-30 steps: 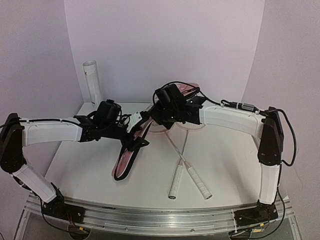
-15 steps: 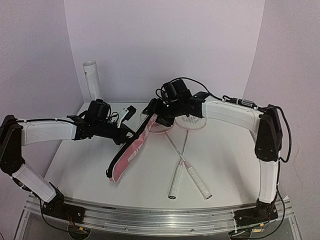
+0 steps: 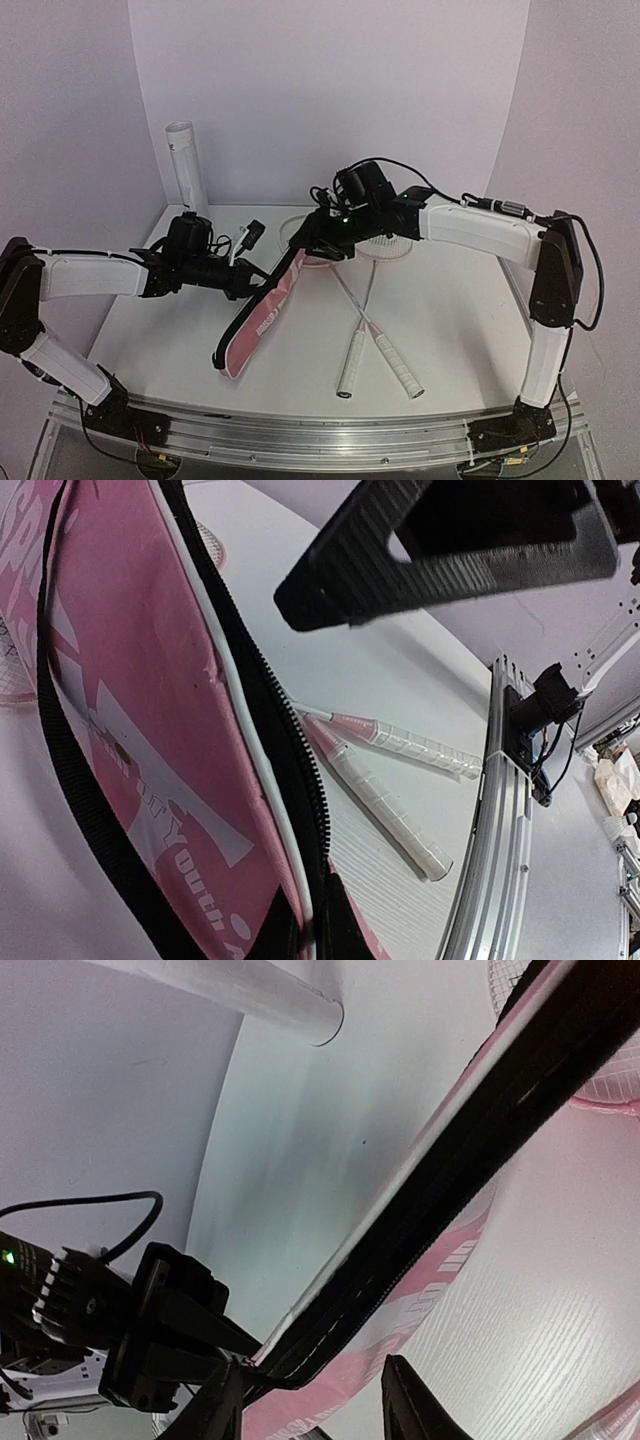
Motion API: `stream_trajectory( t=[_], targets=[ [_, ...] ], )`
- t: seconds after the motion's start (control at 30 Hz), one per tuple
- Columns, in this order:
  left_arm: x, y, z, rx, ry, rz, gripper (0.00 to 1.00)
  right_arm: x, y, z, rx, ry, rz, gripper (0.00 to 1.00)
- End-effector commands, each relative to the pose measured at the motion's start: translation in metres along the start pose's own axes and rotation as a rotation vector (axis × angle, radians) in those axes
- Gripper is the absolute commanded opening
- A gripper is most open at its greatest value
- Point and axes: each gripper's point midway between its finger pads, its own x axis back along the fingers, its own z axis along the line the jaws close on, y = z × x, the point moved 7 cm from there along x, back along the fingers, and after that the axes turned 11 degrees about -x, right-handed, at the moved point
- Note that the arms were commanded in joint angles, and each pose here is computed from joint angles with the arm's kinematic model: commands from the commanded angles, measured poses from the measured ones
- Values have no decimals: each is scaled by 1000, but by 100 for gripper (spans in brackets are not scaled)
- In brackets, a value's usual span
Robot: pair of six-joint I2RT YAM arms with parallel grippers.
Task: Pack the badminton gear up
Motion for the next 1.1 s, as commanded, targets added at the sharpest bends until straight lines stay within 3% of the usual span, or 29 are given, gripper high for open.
stream_trajectory(
  t=[0.0,0.07,0.13,0.43,0.87,1.03,1.07],
  targets=[
    [1,21,-2,-58,-11,-100,0,-4,-19,-2,10,19,53,38],
    [1,20,-2,-56,-11,-101,0,-8,-21,-7,-8,11,56,25],
    [1,19,-1,-53,-12,-101,0,-13,-20,-8,-18,16,61,20],
    [-1,19,0,-68,-16,-101,0,-24,-19,-5,-38,64,79,29],
    [-3,21,0,-114,-30,-103,0,-49,-5,-10,-73,45,34,24],
    [-4,21,-4,-149,-58,-106,0,-55,3,-27,-146,-13,-24,1],
    [-3,21,-4,-154,-59,-106,0,-57,5,-32,-164,-30,-38,0]
  ],
)
